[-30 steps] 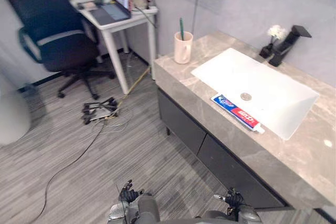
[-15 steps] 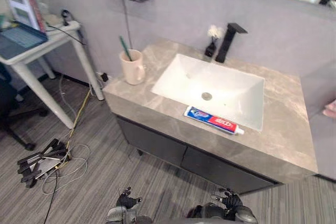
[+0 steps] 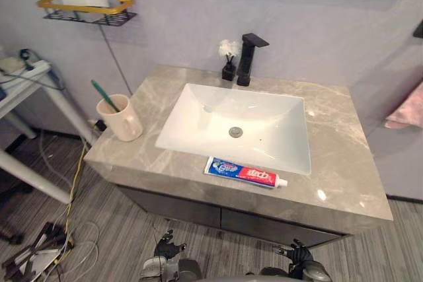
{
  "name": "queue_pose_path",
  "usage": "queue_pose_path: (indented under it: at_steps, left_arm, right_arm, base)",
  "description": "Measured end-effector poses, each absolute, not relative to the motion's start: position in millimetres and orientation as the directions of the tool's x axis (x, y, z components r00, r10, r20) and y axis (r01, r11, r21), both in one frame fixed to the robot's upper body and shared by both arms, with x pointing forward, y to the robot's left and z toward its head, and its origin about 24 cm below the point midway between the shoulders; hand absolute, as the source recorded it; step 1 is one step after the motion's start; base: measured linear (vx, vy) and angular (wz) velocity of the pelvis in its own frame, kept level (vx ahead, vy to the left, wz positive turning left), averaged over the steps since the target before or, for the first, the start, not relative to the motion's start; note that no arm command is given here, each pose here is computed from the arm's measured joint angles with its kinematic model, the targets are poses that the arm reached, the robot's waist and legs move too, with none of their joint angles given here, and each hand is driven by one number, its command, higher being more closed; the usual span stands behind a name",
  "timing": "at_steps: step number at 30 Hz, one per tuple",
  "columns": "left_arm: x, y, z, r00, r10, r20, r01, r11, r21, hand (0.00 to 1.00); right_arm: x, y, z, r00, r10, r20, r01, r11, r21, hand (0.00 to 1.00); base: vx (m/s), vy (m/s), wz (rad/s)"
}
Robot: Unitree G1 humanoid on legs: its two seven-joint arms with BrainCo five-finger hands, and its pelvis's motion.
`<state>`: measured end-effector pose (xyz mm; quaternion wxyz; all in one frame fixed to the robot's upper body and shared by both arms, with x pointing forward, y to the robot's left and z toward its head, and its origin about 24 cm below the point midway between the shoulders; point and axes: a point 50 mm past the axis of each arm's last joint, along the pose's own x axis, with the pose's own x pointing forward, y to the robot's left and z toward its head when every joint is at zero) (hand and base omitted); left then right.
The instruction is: Organize washtable
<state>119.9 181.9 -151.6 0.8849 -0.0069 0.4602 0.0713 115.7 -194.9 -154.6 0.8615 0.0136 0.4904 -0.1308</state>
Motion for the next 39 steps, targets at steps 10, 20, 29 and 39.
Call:
queue_pose_path:
  at_steps: [10, 20, 29, 39]
  left_arm:
    - [112, 184, -155, 0.534, 0.138, -0.834, -0.142, 0.987, 0.072, 0.00]
    - [105, 189, -158, 0.505, 0.162, -0.848, -0.196, 0.978, 0.070, 0.00]
    - [105, 192, -158, 0.503, 0.175, -0.846, -0.230, 0.971, 0.063, 0.00]
    - [105, 219, -153, 0.490, 0.281, -0.825, -0.339, 0.933, 0.117, 0.00]
  right_arm:
    - [102, -192, -159, 0.451, -0.219, -0.865, 0.275, 0.956, -0.098, 0.00]
    - [93, -196, -162, 0.409, -0.238, -0.881, 0.300, 0.947, -0.117, 0.00]
    - [92, -199, -162, 0.400, -0.248, -0.882, 0.428, 0.902, -0.059, 0.00]
    - [99, -265, -143, 0.343, -0.477, -0.809, 0.733, 0.675, -0.087, 0.00]
  base:
    - [0.09, 0.099, -0.04]
    - [-0.01, -0.002, -0.02]
    - [0.02, -0.001, -0.07]
    - [0.14, 0.042, 0.02]
